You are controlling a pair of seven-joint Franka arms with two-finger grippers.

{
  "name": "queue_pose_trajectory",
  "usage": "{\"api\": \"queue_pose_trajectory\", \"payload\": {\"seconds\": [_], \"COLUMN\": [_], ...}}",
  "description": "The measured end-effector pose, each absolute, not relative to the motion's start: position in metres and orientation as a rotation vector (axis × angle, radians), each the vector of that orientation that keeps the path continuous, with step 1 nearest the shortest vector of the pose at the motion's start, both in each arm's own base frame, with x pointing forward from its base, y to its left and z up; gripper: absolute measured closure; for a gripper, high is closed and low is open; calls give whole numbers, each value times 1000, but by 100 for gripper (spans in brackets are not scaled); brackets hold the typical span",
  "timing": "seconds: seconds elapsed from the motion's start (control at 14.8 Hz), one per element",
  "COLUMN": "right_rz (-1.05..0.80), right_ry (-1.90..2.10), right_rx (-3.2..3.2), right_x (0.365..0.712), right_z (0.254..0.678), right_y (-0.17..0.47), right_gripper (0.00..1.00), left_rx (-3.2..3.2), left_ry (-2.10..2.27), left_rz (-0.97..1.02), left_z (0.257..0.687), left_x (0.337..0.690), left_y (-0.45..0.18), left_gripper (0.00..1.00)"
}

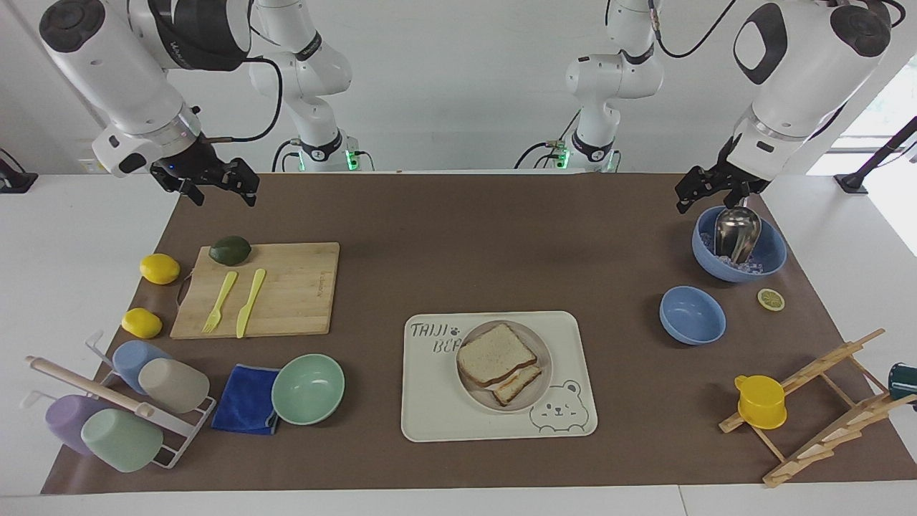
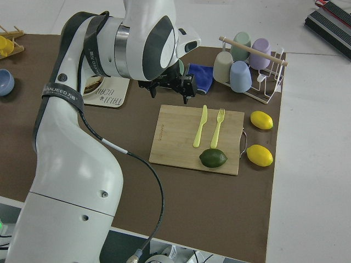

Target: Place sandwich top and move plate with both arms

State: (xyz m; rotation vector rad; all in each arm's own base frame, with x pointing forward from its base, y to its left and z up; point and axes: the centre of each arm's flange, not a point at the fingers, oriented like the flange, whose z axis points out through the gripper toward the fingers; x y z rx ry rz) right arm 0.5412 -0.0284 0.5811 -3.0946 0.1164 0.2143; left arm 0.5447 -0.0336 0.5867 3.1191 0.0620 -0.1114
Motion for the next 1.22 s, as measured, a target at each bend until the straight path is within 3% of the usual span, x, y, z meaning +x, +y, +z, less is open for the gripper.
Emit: {"api": "queue_pose_trajectory", "payload": {"seconds": [1.22], "right_rz": [214], "right_ry": [116], "right_rx": [-3095], "right_x": [541], "right_z": [581], "right_y": [-28], "right_gripper": [0], "left_rx": [3118], "left_ry": [62], "left_rz": [-90], "left_z": [592], "left_x": [544], "left_y": [-32], "left_gripper": [0]}}
